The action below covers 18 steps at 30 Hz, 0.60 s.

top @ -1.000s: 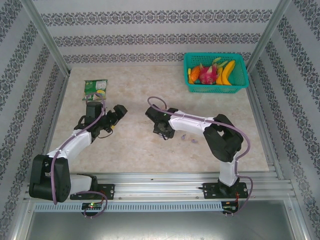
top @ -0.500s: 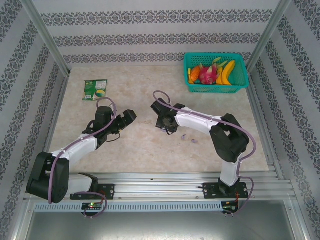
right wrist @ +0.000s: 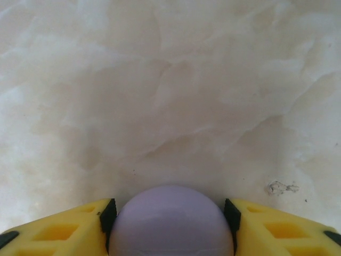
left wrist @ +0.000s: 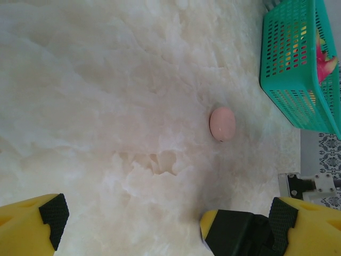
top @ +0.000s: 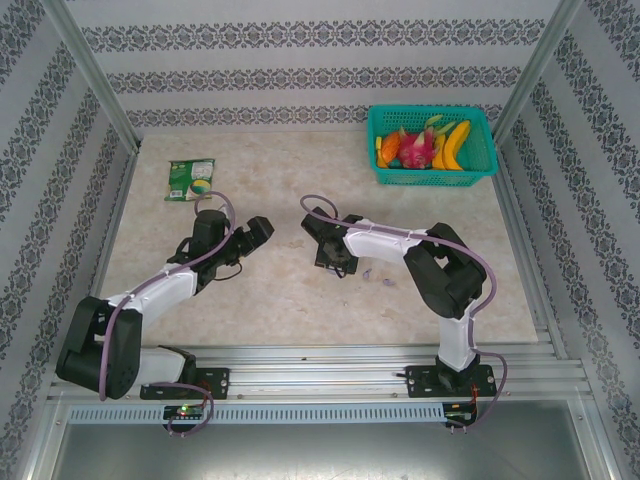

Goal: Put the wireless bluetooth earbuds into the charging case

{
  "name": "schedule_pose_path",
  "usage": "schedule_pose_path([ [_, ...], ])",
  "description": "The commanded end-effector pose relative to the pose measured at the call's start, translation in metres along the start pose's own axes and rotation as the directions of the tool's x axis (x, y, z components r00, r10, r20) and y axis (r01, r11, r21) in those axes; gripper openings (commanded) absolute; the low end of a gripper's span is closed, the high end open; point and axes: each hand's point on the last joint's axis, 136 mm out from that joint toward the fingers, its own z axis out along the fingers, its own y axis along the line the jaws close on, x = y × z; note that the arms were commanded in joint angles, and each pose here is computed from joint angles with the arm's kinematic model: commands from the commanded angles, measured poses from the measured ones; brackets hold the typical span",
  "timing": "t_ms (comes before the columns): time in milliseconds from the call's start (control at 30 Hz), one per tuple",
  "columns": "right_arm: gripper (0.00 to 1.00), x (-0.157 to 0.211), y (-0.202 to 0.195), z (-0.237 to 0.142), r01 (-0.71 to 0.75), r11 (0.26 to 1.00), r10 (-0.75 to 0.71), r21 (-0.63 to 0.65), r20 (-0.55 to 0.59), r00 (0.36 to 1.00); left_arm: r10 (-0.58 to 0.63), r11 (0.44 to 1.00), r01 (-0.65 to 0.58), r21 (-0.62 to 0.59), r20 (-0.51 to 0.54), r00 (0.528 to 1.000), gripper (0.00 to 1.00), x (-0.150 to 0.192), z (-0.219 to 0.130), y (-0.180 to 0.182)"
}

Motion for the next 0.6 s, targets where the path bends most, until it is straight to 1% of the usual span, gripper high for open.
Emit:
schedule_pose_path([
  [0,0.61,0.0141,-0.0199,0.0075,0.019,0.996,-0.018,0.088,-0.019,1.0,0.045,0.997,-0.047,0.054,0.039,0.998,0.98,-0.0111,0.0018,-0.0211],
  [167,0.64,0.0192,-0.0187,0.0046,0.022,0.996,-0.021,0.092,-0.014,1.0,0.043,0.997,-0.045,0.061,0.033,0.999,0.98,-0.0118,0.0058,-0.0228],
  [400,0.64,0.0222,-0.0211,0.0049,0.023,0.994,-0.021,0.107,-0.013,1.0,0.04,0.997,-0.042,0.068,0.027,0.999,0.98,-0.0107,0.009,-0.0236],
  [567,0.62,0.0241,-0.024,0.0067,0.016,0.992,-0.015,0.123,-0.014,1.0,0.04,0.997,-0.042,0.07,0.03,0.999,0.98,-0.0106,0.0093,-0.0248],
])
